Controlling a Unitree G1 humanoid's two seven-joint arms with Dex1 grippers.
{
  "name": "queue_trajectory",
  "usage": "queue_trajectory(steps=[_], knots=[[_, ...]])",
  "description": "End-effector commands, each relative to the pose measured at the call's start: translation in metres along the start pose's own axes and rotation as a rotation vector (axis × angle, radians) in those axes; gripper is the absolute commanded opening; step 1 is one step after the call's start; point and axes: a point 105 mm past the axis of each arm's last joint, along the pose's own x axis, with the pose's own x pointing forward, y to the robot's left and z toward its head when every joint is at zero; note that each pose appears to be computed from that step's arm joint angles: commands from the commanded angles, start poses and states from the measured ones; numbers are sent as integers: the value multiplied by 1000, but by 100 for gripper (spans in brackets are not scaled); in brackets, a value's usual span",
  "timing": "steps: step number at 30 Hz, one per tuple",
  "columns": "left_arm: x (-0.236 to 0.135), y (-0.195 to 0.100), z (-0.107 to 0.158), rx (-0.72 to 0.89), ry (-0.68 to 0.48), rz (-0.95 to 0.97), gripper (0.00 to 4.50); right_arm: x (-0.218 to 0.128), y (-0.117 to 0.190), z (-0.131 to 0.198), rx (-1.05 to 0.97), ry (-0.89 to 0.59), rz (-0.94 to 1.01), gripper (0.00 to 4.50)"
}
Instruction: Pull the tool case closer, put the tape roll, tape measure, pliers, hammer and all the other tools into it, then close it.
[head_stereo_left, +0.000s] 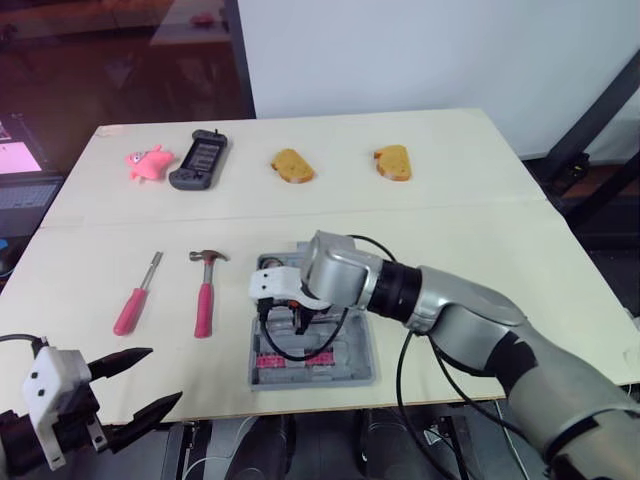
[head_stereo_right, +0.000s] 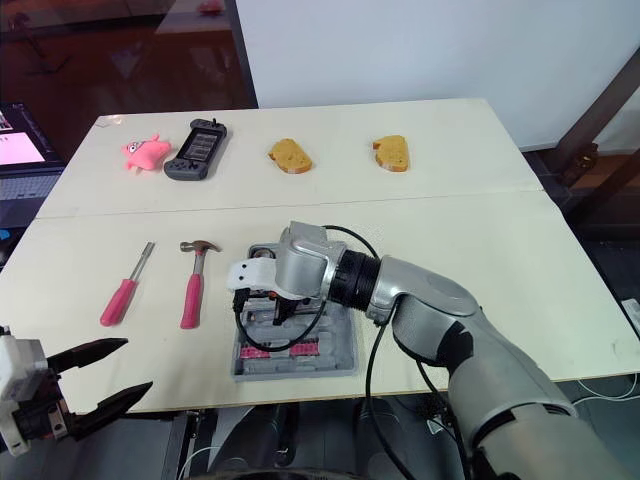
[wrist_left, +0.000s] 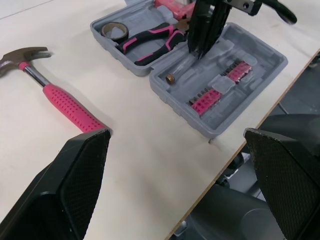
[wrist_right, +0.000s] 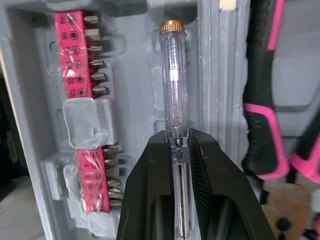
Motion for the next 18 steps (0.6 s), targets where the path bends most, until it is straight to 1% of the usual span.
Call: queue_trajectory(steps=[1, 7, 18], knots=[[0, 0, 3, 23, -6, 9, 450, -2, 0, 9, 12, -36, -8, 1], [0, 1, 5, 25, -11, 15, 450, 3, -2, 9, 33, -38, -21, 1], [0, 2, 5, 23, -11, 13, 450, 2, -3, 19, -11, -68, -45, 1]])
